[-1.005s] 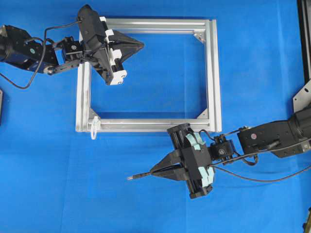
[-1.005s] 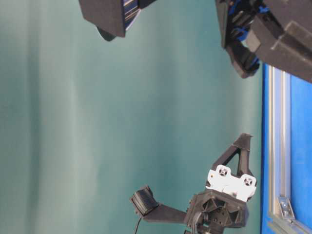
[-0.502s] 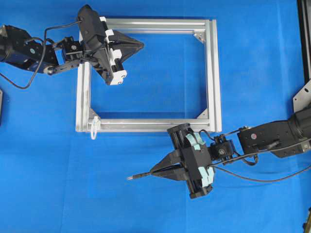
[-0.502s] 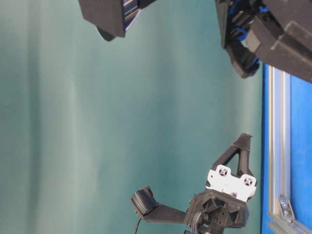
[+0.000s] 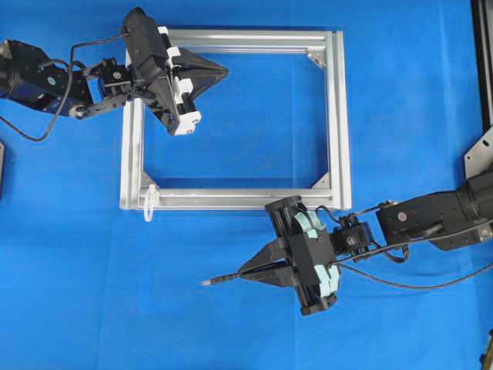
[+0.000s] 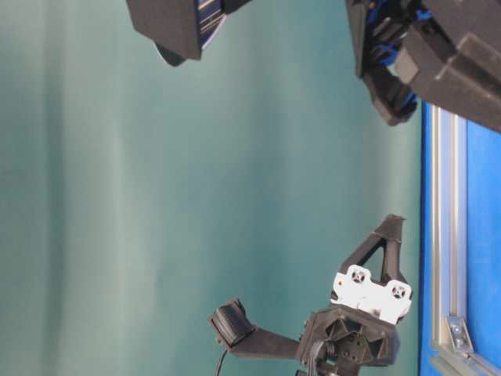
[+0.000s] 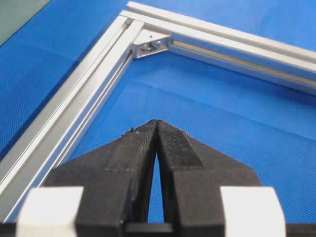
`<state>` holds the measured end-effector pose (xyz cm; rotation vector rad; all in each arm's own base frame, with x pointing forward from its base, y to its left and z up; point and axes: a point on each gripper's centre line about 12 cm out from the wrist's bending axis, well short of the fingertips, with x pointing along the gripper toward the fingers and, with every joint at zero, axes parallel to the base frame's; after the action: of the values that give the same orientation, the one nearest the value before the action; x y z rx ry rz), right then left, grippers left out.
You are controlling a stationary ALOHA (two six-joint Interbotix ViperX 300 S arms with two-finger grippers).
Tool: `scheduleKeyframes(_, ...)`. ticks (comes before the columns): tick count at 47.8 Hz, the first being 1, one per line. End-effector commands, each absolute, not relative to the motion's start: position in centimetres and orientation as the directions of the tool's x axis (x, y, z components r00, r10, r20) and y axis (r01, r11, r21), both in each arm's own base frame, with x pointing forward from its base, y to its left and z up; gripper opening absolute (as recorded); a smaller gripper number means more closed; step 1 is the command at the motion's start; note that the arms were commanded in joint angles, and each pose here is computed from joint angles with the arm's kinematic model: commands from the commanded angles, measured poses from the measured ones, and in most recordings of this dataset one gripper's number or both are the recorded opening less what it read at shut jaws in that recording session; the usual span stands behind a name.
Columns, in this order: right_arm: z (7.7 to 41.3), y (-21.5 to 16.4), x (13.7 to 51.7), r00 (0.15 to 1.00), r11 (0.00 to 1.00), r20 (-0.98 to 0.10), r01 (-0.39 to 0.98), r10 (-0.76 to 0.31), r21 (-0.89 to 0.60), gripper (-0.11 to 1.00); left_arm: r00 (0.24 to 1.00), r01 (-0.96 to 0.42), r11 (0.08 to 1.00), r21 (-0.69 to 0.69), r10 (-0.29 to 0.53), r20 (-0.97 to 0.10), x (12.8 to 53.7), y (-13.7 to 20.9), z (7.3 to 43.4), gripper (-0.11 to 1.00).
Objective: Insert the wire through the string loop located on the left side.
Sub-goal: 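Move the held cable plug up toward the white zip-tie loop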
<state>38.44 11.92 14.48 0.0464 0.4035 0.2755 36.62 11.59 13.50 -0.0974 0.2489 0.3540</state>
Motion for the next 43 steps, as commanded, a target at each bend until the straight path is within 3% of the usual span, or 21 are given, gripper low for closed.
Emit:
scheduleKeyframes(1, 16.2, 11.8, 38.8, 0.901, 0.961, -0.335, -0.256, 0.275, 0.101, -0.1, 0.919, -0.351, 0.935, -0.053, 0.333, -0.213, 36.7, 11.6, 15.1, 0.0)
scheduleKeyframes(29, 15.1, 4.5, 39.3, 0.924, 0.992, -0.367, -0.07, 0.103, 0.103, -0.1, 0.918, -0.351, 0.935, -0.053, 0.333, -0.215, 36.7, 11.6, 15.0, 0.0)
scheduleKeyframes(43, 14.7, 3.2, 39.2, 0.923, 0.994, -0.377, -0.04, 0.075, 0.101, -0.1, 0.919, -0.351, 0.935, -0.05, 0.333, -0.212, 36.7, 11.6, 15.1, 0.0)
